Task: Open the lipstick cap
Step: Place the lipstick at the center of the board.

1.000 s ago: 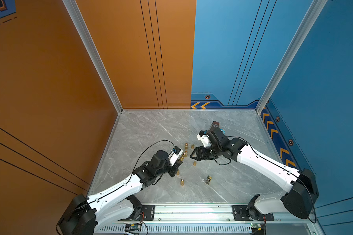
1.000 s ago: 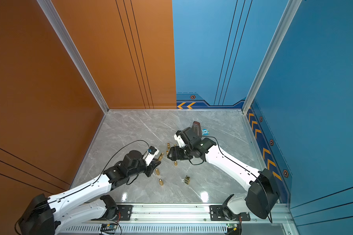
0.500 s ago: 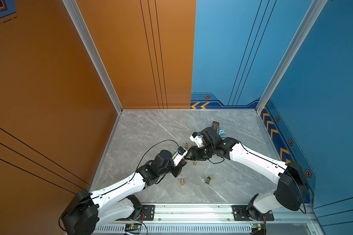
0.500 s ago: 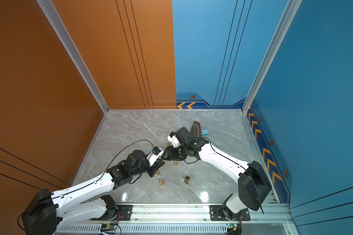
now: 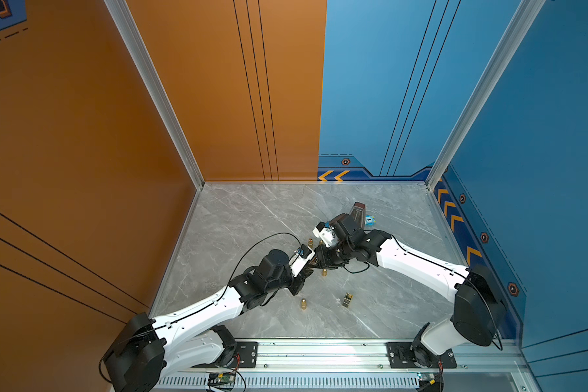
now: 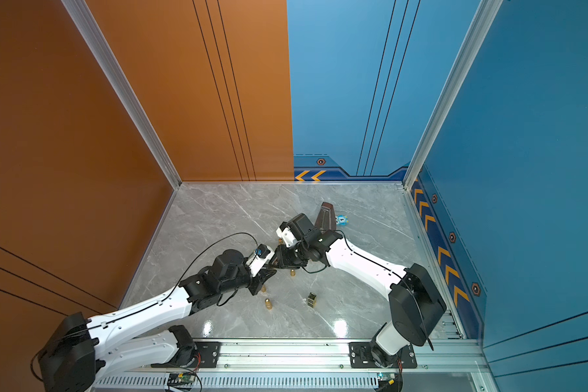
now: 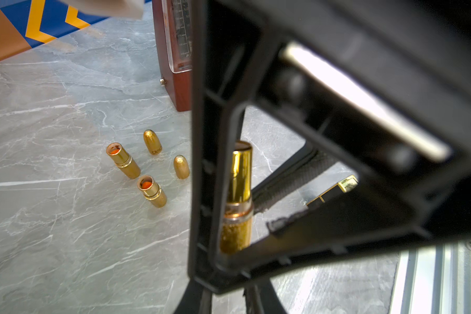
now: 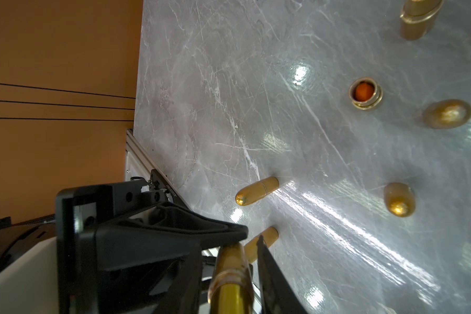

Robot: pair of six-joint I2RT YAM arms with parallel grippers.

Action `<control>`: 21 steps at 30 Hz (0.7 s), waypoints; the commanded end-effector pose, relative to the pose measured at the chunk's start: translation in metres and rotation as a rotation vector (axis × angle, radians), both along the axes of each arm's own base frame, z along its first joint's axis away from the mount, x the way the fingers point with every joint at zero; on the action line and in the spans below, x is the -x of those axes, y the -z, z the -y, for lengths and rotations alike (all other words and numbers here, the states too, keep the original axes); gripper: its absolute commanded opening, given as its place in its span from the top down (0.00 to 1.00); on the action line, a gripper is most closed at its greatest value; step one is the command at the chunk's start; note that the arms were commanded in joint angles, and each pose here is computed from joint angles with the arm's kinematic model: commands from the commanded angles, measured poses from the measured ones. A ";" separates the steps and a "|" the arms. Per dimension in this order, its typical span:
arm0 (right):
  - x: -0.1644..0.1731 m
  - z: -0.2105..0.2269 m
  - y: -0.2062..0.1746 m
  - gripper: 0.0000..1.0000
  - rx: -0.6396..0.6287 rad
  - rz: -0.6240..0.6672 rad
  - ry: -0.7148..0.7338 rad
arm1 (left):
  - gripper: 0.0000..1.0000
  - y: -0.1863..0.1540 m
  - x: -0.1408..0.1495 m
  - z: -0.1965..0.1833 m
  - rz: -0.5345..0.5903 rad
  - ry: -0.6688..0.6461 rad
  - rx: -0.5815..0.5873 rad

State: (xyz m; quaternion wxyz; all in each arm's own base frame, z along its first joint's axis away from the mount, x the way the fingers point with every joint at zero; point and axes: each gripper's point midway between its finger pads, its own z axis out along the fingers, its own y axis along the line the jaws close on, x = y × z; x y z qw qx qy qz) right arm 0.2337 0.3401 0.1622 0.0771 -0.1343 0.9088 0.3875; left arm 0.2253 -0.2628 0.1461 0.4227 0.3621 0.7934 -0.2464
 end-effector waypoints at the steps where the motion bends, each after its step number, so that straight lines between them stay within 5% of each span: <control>1: 0.000 -0.003 0.001 0.69 -0.001 0.022 -0.016 | 1.00 -0.016 -0.005 0.007 0.050 0.008 0.018; 6: -0.003 0.000 0.000 0.79 0.010 0.036 -0.011 | 1.00 -0.015 -0.006 0.006 0.051 0.002 0.012; 18: -0.015 0.021 -0.010 0.81 0.113 0.147 0.045 | 1.00 -0.011 -0.009 -0.005 0.062 -0.049 -0.002; 21: -0.019 0.029 -0.009 0.82 0.163 0.174 0.069 | 0.93 -0.011 -0.011 -0.009 0.070 -0.073 -0.004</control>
